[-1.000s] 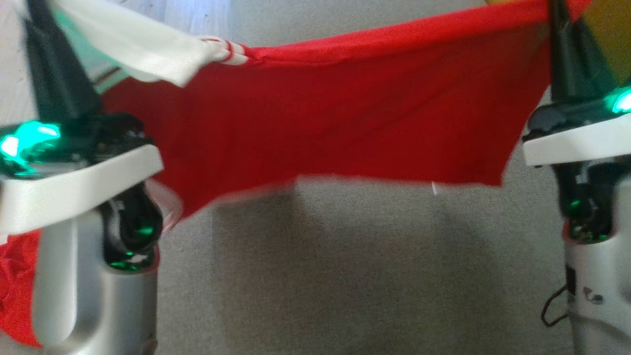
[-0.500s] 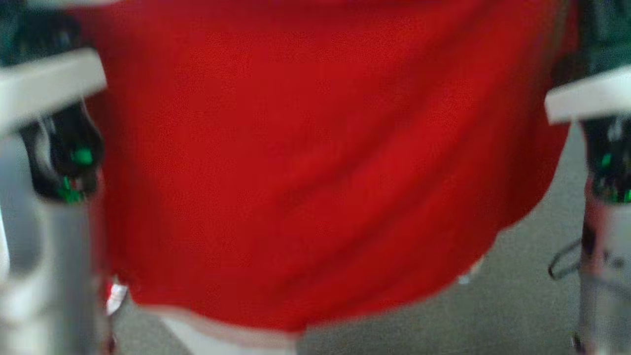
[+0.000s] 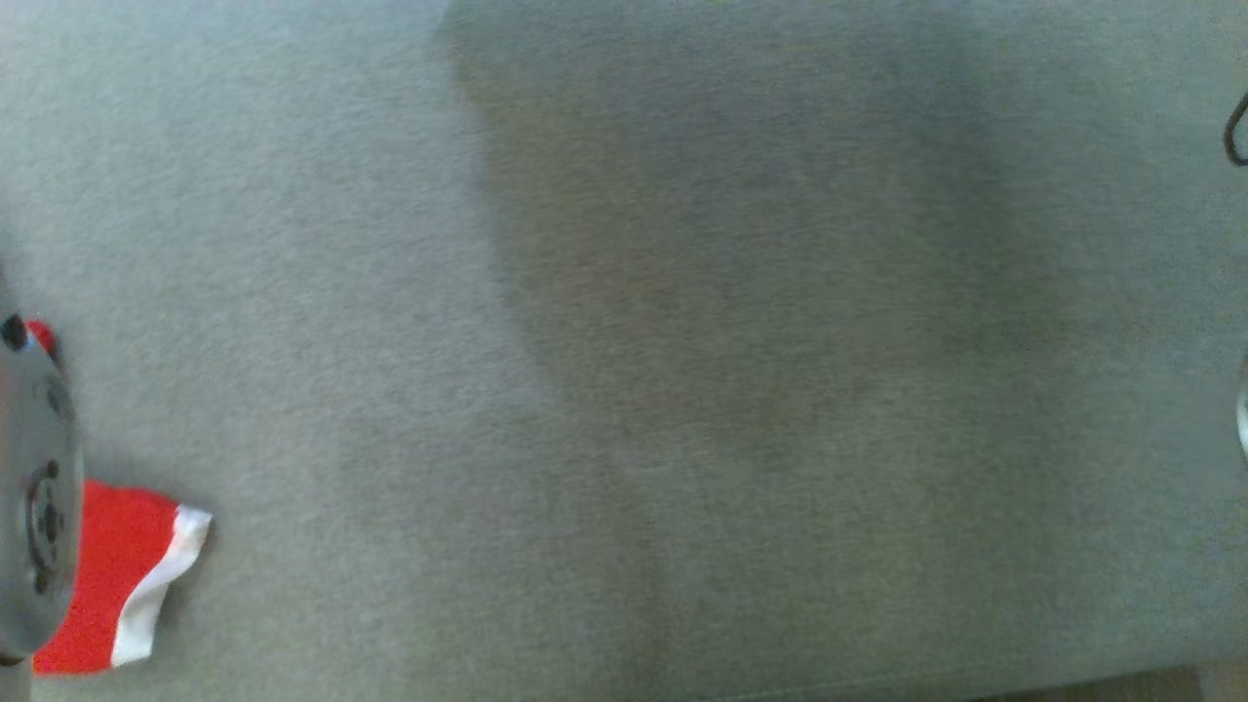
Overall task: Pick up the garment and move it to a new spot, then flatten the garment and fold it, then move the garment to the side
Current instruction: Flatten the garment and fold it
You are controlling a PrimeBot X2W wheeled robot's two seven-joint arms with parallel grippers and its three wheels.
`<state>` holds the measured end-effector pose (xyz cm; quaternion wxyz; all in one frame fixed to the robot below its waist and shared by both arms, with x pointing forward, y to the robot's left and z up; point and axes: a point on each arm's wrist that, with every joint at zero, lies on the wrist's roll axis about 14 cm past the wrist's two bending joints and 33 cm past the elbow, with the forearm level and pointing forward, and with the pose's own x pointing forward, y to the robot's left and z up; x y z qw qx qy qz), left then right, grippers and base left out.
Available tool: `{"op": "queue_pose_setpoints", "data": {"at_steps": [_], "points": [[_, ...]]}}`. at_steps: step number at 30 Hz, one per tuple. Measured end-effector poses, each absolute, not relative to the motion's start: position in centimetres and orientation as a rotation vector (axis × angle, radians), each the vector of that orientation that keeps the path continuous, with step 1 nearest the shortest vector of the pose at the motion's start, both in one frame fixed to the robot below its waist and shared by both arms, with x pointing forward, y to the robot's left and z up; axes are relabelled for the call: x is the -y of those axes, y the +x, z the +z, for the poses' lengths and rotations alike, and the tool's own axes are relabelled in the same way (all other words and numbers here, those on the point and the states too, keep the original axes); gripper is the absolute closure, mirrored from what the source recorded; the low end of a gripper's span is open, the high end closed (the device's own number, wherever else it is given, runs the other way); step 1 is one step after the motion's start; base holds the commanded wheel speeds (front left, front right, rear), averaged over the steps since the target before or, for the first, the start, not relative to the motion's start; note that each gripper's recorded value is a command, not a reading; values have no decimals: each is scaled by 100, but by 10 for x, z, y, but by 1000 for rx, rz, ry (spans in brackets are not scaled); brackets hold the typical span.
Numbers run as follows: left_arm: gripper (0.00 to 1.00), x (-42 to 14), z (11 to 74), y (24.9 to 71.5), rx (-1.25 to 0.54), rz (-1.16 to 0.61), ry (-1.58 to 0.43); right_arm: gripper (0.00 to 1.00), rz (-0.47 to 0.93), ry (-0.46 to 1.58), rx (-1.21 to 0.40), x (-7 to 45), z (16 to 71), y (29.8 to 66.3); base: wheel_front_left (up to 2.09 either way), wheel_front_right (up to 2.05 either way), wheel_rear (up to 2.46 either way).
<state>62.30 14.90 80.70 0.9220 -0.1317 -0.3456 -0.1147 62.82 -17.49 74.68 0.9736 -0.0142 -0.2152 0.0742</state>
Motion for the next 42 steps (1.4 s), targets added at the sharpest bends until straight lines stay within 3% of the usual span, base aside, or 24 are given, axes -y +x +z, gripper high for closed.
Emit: {"op": "queue_pose_setpoints", "data": {"at_steps": [5, 9, 15, 20, 42], "points": [[100, -154, 783, 635, 640, -223, -206, 100, 157, -6, 375, 166, 710, 649, 0, 0, 0], [100, -148, 719, 639, 487, -236, -168, 100, 169, 6, 188, 159, 632, 654, 0, 0, 0], [100, -145, 593, 609, 194, -250, -164, 100, 228, -104, -197, 151, 499, 610, 0, 0, 0], [100, -155, 503, 548, -35, -269, -143, 100, 270, -157, -429, 156, 437, 563, 0, 0, 0], [100, -143, 479, 380, -296, -460, -91, 100, 428, -223, -690, 169, 430, 460, 0, 0, 0]]}}
